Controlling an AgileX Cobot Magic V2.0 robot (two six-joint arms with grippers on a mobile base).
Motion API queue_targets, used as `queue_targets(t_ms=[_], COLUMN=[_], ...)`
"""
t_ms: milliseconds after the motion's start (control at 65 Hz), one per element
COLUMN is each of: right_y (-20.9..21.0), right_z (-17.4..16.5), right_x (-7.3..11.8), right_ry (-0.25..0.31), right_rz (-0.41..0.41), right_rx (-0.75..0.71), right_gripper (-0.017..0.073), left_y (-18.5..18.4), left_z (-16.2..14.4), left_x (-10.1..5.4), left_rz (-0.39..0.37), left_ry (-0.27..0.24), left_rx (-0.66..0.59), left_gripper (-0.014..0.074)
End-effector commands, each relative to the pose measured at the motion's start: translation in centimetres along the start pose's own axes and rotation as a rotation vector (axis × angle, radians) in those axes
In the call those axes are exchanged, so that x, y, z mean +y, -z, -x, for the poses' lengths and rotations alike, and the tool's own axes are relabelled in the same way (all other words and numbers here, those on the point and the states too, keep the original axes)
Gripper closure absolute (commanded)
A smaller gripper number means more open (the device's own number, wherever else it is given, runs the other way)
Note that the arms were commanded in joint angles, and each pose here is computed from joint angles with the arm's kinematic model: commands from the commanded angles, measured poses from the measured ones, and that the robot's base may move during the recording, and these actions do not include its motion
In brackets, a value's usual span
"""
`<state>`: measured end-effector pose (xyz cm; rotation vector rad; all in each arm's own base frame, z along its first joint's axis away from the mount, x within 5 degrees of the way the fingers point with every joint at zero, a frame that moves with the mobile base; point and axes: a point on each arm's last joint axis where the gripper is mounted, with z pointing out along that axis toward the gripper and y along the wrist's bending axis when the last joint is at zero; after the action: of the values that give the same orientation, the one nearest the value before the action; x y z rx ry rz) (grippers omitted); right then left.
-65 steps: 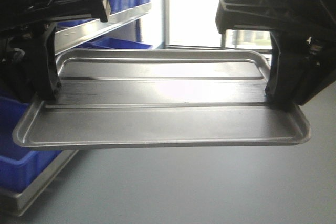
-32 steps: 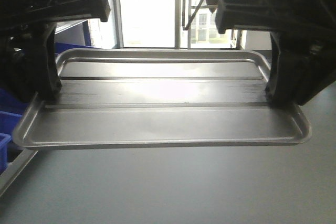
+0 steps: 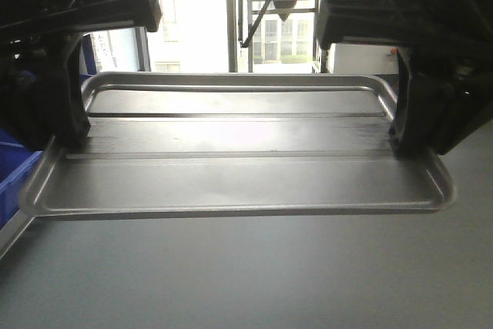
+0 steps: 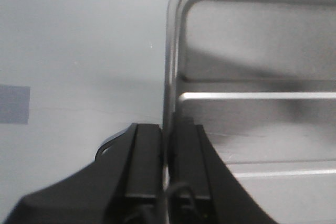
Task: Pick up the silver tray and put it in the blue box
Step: 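Carry the tray in both grippers while the base drives to the blue bins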
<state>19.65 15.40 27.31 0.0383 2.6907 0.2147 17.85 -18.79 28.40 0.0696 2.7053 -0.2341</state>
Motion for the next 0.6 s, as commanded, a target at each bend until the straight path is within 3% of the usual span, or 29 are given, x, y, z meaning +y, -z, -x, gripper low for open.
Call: queue_targets(t_ms=[0,585], right_y=[1.63,1.63], right_z=[0.94,0.94], right_x=[0.30,0.30], right_ry=[0.022,0.022], right_rz=[0.056,0.056], right_rx=[-0.089,-0.089], right_gripper=[0.0506,0.0506], left_y=[1.65,1.65], left_z=[0.63,0.61], left_x=[-0.46,-0.47], left_rz=[-0.069,-0.070], left_ry=[0.005,0.008], left_rx=[-0.066,-0.063], left_gripper=[0.0601,0.0601])
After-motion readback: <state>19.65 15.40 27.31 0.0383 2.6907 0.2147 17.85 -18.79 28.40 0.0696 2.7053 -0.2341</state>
